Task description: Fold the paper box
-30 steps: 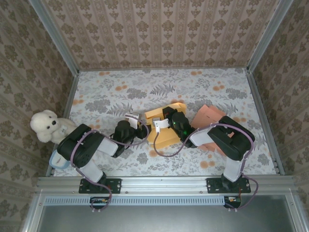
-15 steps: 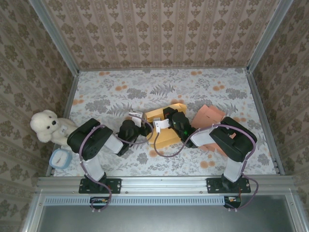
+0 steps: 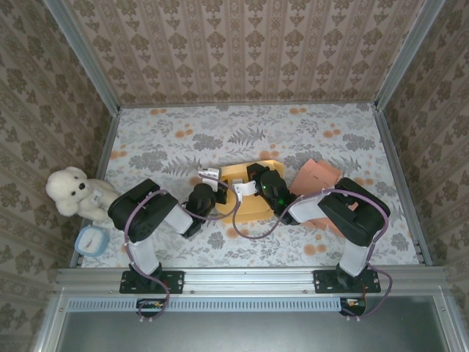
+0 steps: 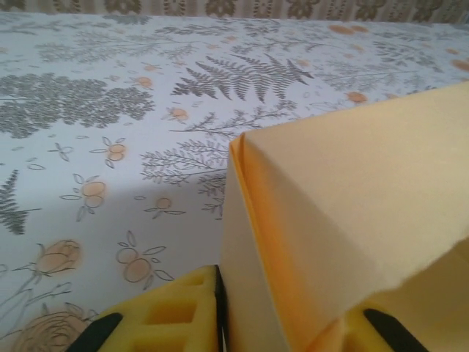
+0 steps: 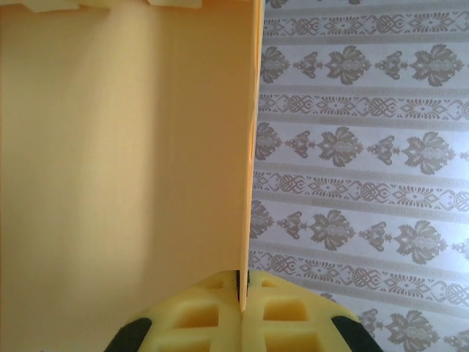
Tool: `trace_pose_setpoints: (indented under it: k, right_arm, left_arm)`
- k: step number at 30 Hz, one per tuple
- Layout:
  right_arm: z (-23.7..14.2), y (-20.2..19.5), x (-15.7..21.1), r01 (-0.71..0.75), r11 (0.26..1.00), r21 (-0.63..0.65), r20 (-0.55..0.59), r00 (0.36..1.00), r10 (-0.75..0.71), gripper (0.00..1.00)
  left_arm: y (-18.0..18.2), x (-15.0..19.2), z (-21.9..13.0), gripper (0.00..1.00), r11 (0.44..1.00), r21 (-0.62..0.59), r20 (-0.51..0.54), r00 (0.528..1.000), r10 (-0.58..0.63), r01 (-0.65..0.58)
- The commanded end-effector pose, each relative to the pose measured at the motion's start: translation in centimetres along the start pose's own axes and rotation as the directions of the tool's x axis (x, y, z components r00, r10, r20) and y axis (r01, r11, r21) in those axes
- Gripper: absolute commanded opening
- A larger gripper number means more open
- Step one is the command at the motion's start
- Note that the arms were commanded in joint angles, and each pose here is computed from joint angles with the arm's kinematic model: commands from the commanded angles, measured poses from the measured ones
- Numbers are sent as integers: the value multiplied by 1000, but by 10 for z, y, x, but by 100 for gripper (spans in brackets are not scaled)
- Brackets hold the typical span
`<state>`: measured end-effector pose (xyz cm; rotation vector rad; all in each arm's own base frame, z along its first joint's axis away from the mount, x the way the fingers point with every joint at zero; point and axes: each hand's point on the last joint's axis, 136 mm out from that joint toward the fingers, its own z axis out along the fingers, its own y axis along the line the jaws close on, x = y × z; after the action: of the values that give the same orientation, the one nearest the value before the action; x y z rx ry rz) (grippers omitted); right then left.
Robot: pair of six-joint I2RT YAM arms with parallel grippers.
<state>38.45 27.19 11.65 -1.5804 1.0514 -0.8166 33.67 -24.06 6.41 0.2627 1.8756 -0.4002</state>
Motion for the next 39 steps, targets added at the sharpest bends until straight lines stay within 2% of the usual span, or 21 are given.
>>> trace_pose_setpoints:
  k: [1,4,5,7,8,13,18,21,26,29,31,34,36,39]
  right_arm:
    - [-3,23,-2,3,996,-92,16,1000,-2,0]
    - [-3,19,-3,-27,996,-84,16,999,28,2]
    - [-4,17,-4,-46,996,-81,18,999,48,9]
    - [-5,13,-6,-82,993,-83,29,996,85,15]
    - [-7,12,-8,-102,990,-93,39,994,106,17]
    - [-22,0,-15,-219,964,-153,75,970,233,41]
    - [-47,-19,-18,-354,913,-203,95,921,378,45]
    - [-69,-38,-23,-463,852,-244,122,857,501,46]
    - [-92,-58,-24,-657,702,-276,128,698,704,50]
    - [-91,-67,-18,-770,576,-273,44,588,808,51]
    - [-83,-73,-12,-852,462,-246,-33,484,874,51]
    - [-73,-73,-10,-912,342,-226,-114,373,921,50]
    - [-68,-68,-10,-928,301,-220,-141,335,931,50]
    - [-61,-54,-7,-938,282,-202,-180,318,931,50]
  left_arm:
    - [38,-2,0,13,975,-221,8,1000,-1,3]
    - [37,-5,3,7,974,-227,8,1000,5,-3]
    - [35,-6,4,4,976,-218,8,1000,7,-5]
    - [30,-7,6,0,981,-194,8,1000,16,-14]
    - [26,-7,7,0,984,-179,8,1000,27,-25]
    - [14,-7,11,0,991,-116,11,997,73,-71]
    - [15,-7,8,0,989,-108,20,994,106,-103]
    - [15,-9,6,0,988,-100,27,992,121,-118]
    - [9,-11,-1,0,984,-48,61,982,177,-174]
    - [7,-9,-4,0,977,-5,63,975,214,-214]
    - [2,-5,-5,0,969,48,57,969,240,-243]
    - [-5,0,-6,0,958,108,54,964,260,-265]
    - [-7,0,-6,0,955,127,57,963,264,-269]
    - [-11,0,-8,0,946,159,63,959,275,-282]
